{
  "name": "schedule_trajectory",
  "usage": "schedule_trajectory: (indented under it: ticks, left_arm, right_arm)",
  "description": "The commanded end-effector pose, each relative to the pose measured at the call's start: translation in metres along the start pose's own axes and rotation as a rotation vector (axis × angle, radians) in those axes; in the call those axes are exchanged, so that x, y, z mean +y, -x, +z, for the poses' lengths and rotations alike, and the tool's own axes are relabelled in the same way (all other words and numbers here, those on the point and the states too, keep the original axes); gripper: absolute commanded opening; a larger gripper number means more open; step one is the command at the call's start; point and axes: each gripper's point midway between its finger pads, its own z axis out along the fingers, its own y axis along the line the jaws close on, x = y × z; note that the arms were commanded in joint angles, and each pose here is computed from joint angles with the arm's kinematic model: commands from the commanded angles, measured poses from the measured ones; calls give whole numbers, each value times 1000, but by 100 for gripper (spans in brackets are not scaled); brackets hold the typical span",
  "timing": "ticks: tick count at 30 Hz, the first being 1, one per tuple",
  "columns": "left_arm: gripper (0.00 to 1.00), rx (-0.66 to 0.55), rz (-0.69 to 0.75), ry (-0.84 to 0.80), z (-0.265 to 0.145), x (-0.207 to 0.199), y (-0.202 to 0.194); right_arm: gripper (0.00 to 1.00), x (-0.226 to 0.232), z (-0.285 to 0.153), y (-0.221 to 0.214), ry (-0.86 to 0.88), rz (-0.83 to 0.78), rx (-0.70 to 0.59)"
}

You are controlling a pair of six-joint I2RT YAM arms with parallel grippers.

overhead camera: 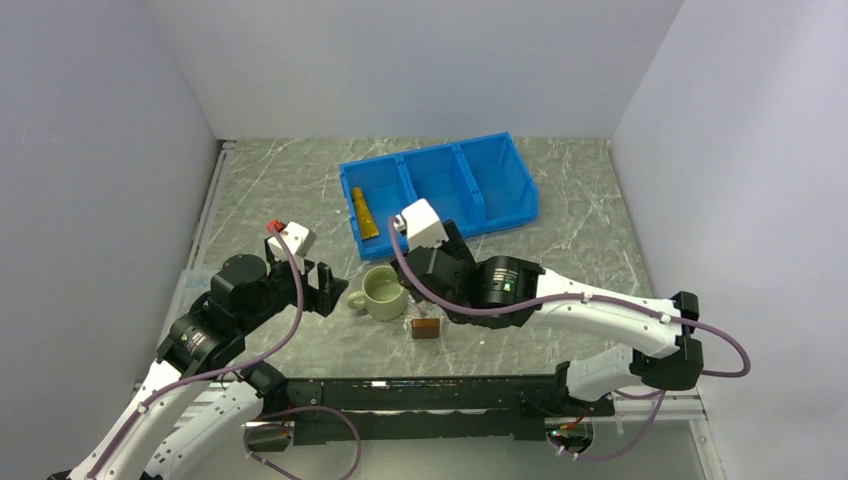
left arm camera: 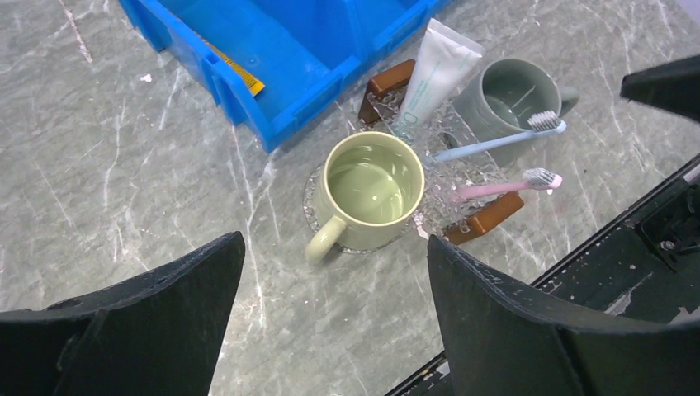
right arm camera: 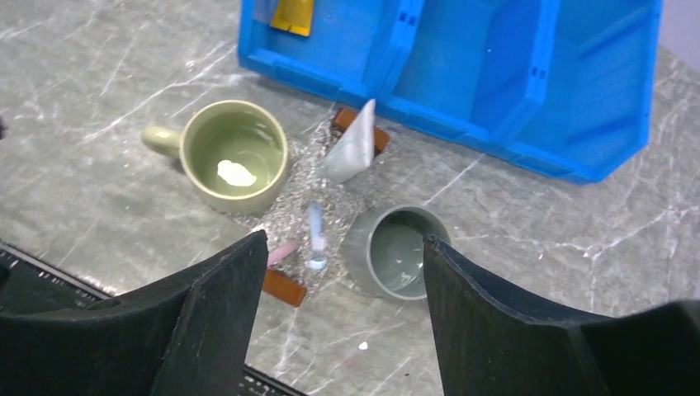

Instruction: Prepare toiletry sets of a toothbrush and toothpaste on the tray

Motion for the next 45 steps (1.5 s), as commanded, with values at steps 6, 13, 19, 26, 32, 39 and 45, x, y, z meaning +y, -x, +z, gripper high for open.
schedule_trajectory:
  ticks: [6, 13, 19, 26, 32, 39, 45]
  left_arm:
    - [97, -18, -18, 120, 1, 21, 3]
    - [99, -22, -27, 181, -1, 31, 3]
    - [99, -20, -29, 212, 0, 36, 4]
    - [99, -23, -36, 230, 0, 39, 5]
    - [99, -33, -45, 251, -2, 43, 6]
    - [99, -48, -52, 268, -5, 46, 9]
    - [99, -68, -60, 280, -8, 48, 12]
  right_arm:
    - [74, -66, 5, 15, -76, 182, -117]
    - [80, -103, 17, 0, -132, 278, -131]
    - [83, -121, 32, -17, -162, 341, -121]
    - [97, -143, 46, -40, -244, 399, -101]
    - [100, -180, 57, -62, -347, 498, -91]
    - [100, -214, 64, -94, -461, 619, -77]
    - [100, -231, 61, -110, -531, 690, -84]
